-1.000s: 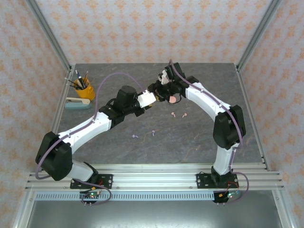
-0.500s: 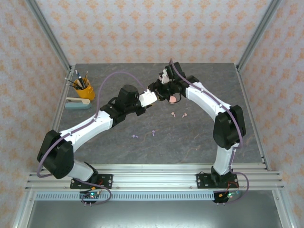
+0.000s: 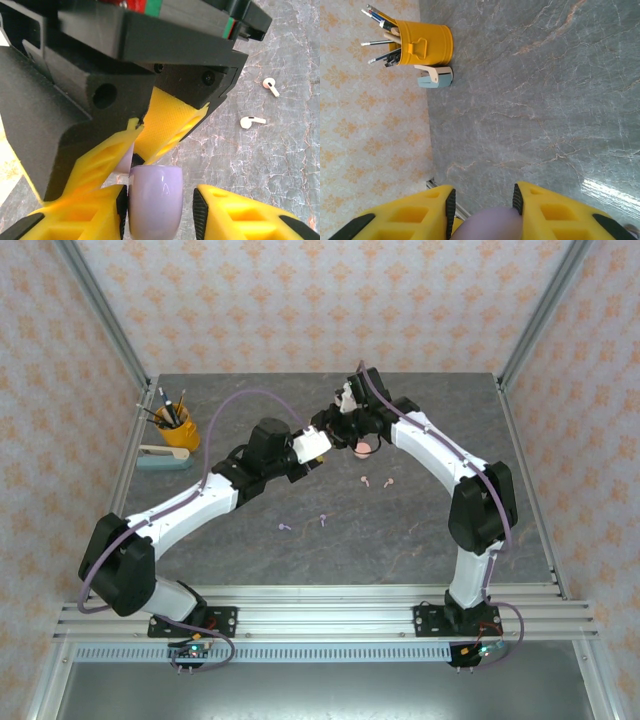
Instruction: Insert the wireless bluetooth earbuds into the charging case
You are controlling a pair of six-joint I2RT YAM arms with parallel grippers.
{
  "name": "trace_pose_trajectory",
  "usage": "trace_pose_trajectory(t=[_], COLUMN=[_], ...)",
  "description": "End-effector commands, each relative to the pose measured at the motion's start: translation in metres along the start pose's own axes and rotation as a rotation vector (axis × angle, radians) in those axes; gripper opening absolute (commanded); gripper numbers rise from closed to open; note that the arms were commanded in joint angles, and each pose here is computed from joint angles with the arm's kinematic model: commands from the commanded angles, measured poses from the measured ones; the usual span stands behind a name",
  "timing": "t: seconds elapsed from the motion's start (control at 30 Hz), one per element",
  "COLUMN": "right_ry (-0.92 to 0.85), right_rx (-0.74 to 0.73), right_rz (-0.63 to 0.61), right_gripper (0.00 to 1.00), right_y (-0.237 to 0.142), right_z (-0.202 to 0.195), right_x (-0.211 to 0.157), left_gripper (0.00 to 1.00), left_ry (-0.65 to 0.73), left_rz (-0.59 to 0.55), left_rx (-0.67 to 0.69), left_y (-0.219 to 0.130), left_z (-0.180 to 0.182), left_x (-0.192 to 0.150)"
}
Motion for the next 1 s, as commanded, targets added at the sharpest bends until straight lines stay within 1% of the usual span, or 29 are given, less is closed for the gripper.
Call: trace_pose_trajectory(t=[0.0,0.17,0.3,0.43,0.7,0.77,0.8,0.87,0.9,0.97], right_ry=[-0.08,-0.082,-0.082,-0.085,-0.075,-0.071,-0.07,-0.068,-0.065,-0.062], right_rx=[0.113,0.111,0.108,0.107,0.102,0.104,0.106,0.111,0.115,0.123], right_rz=[0.038,0.039,0.038,0.03,0.011,0.005,0.001,-0.001,-0.001,-0.001], right_gripper=[0.35,0.35,0.36,0.36,0.38,0.38,0.38,0.36,0.36,0.36], right_y=[-0.022,-0.024,-0.025,-0.025,-0.025,-0.026,-0.026,-0.027,-0.027,-0.028], right_z=[0.042,0.042,0.042,0.043,0.046,0.046,0.047,0.048,0.049,0.05], right_x=[-0.022,-0.024,-0.024,-0.023,-0.019,-0.018,-0.018,-0.018,-0.018,-0.018], left_gripper=[0.39,0.29,0.24,0.17,0.14,0.16,0.23,0.31,0.34,0.37], left_ry=[-0.007,-0.011,-0.019,-0.035,-0.067,-0.088,-0.099,-0.119,-0.127,-0.133], left_rz=[0.02,0.024,0.023,0.023,0.006,0.0,-0.002,-0.005,-0.007,-0.01], left_rx=[0.024,0.039,0.056,0.066,0.087,0.097,0.105,0.117,0.12,0.126], left_y=[0.012,0.018,0.019,0.017,0.011,0.009,0.009,0.007,0.007,0.008], left_z=[0.003,0.007,0.01,0.012,0.013,0.015,0.016,0.019,0.02,0.021], left_x=[-0.002,0.0,0.001,0.001,-0.003,-0.005,-0.005,-0.006,-0.006,-0.005])
Point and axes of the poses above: each hand's point on the last joint's axis, 136 mm out from that joint toward the fingers, its own y axis out along the fingers, its own z axis along the line the jaws close on, x = y × z, the point moved 7 cm from there along -y, back along the fingers, and after that the axes turned 7 degrees about y, right-handed, at the moved point
